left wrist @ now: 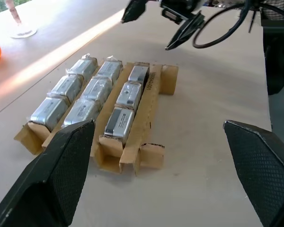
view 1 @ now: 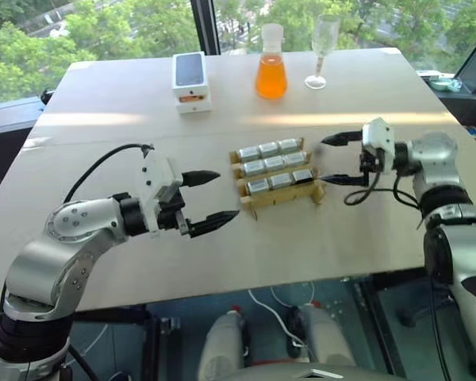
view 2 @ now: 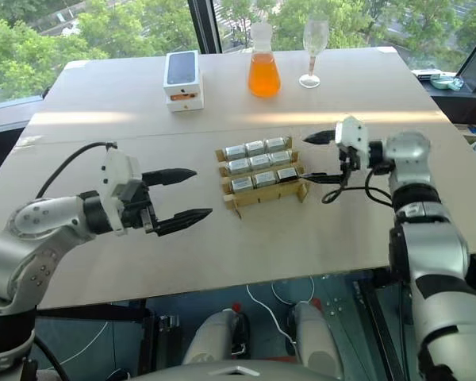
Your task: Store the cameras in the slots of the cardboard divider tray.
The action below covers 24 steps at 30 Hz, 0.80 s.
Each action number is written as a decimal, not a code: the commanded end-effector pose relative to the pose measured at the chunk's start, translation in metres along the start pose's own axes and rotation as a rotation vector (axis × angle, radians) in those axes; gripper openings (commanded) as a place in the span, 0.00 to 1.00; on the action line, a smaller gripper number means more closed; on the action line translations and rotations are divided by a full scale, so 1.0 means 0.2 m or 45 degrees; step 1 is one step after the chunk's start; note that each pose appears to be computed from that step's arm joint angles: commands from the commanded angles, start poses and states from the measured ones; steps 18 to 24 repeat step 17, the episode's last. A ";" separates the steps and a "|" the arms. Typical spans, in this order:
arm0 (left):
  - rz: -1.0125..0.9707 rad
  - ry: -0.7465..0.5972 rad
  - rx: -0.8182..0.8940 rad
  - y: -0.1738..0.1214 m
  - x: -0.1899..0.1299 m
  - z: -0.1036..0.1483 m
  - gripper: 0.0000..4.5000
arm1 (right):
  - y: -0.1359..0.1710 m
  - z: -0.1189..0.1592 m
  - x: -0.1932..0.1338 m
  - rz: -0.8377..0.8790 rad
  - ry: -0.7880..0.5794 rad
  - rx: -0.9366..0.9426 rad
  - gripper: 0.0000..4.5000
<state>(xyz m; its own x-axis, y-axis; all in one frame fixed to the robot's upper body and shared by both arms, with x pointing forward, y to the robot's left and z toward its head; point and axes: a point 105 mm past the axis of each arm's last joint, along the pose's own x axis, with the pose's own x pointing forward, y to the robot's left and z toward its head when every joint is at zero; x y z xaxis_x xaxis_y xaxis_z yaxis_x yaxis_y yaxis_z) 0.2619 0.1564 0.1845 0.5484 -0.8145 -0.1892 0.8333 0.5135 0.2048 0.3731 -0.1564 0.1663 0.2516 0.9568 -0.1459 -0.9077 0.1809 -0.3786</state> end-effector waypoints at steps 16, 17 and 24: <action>0.617 0.061 -0.175 0.01 -0.21 -0.54 1.00 | 0.34 -0.31 -0.40 -0.800 0.136 0.451 0.99; 0.609 0.051 -0.176 0.00 -0.21 -0.54 1.00 | 0.34 -0.32 -0.39 -0.784 0.141 0.450 0.99; 0.609 0.051 -0.176 0.00 -0.21 -0.54 1.00 | 0.34 -0.32 -0.39 -0.784 0.141 0.450 0.99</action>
